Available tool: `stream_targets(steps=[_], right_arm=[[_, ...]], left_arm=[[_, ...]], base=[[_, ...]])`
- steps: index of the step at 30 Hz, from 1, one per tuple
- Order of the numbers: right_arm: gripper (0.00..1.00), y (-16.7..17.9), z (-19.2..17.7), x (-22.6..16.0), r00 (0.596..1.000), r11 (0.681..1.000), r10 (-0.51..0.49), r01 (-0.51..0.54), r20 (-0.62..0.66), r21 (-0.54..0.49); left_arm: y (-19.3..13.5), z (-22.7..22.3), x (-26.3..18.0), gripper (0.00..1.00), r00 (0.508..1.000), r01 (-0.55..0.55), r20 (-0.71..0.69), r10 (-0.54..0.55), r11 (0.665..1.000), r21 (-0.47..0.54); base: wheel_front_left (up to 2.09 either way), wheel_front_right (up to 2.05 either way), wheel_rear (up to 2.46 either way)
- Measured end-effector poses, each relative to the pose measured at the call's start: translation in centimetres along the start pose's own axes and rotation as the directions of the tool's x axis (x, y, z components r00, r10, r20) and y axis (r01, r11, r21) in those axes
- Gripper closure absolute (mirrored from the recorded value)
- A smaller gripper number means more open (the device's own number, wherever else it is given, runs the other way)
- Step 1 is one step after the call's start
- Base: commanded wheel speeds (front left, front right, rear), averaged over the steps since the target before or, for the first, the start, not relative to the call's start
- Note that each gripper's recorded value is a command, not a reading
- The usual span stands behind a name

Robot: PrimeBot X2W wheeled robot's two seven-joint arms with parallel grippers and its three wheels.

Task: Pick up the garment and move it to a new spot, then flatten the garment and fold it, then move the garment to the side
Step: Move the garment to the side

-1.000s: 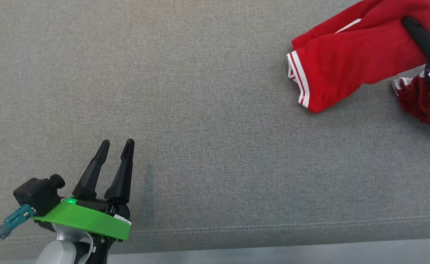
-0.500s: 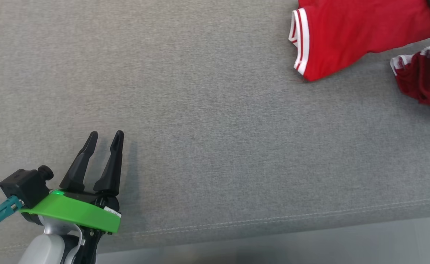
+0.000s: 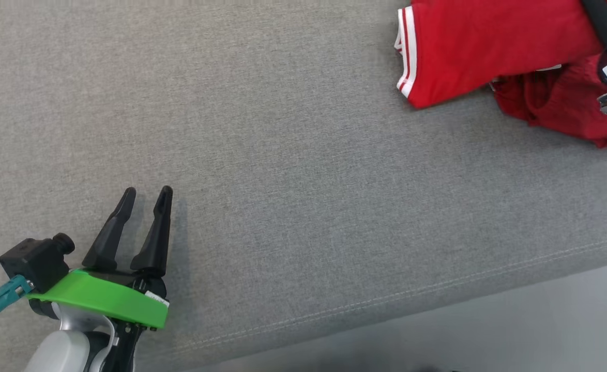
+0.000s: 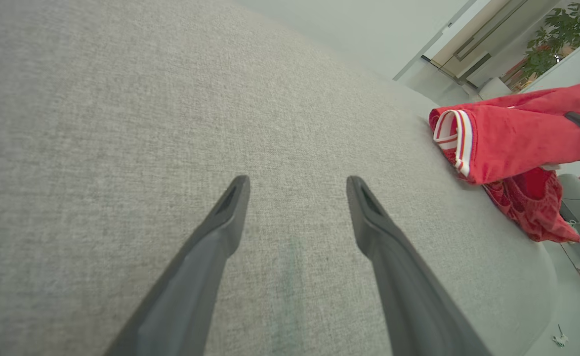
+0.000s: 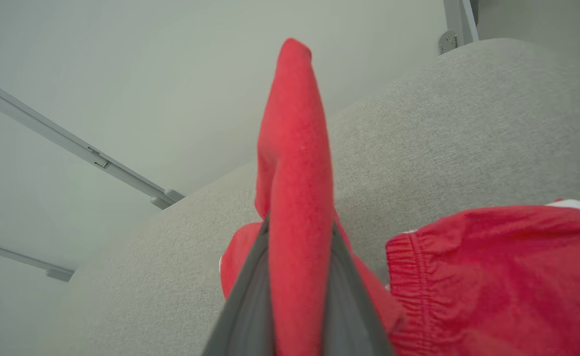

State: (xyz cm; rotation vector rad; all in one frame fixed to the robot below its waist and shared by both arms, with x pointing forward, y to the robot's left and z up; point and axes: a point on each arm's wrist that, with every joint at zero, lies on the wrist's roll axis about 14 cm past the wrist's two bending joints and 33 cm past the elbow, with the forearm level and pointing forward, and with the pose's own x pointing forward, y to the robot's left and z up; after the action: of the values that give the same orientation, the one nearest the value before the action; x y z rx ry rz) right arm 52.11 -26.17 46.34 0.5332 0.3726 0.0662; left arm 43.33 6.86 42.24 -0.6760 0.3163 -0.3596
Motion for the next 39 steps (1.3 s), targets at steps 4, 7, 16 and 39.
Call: stream_targets(steps=[4,7,16,39], right_arm=[[1.0,-0.9,1.0,-1.4,0.999,1.0,-0.024,0.024,0.024,-0.006],[1.0,-1.5,1.4,-2.4,0.998,0.999,-0.042,0.043,0.04,-0.003],[1.0,-1.6,2.1,-4.1,0.996,0.999,-0.041,0.041,0.079,0.006],[1.0,6.0,2.4,-4.1,0.982,0.983,0.177,-0.173,0.064,-0.067]], left_arm=[[-1.0,-0.6,0.5,0.0,0.999,0.031,-0.023,-0.032,0.999,-0.005],[-1.6,-0.9,0.7,0.0,0.998,0.045,-0.031,-0.045,0.999,-0.005],[-3.1,-1.3,0.8,0.0,0.995,0.085,-0.05,-0.085,0.996,-0.002],[-4.1,-0.2,-1.0,0.0,0.998,0.06,0.013,-0.059,0.998,-0.009]], base=[[0.0,0.0,0.0],[0.0,0.0,0.0],[0.0,0.0,0.0],[0.0,0.0,0.0]])
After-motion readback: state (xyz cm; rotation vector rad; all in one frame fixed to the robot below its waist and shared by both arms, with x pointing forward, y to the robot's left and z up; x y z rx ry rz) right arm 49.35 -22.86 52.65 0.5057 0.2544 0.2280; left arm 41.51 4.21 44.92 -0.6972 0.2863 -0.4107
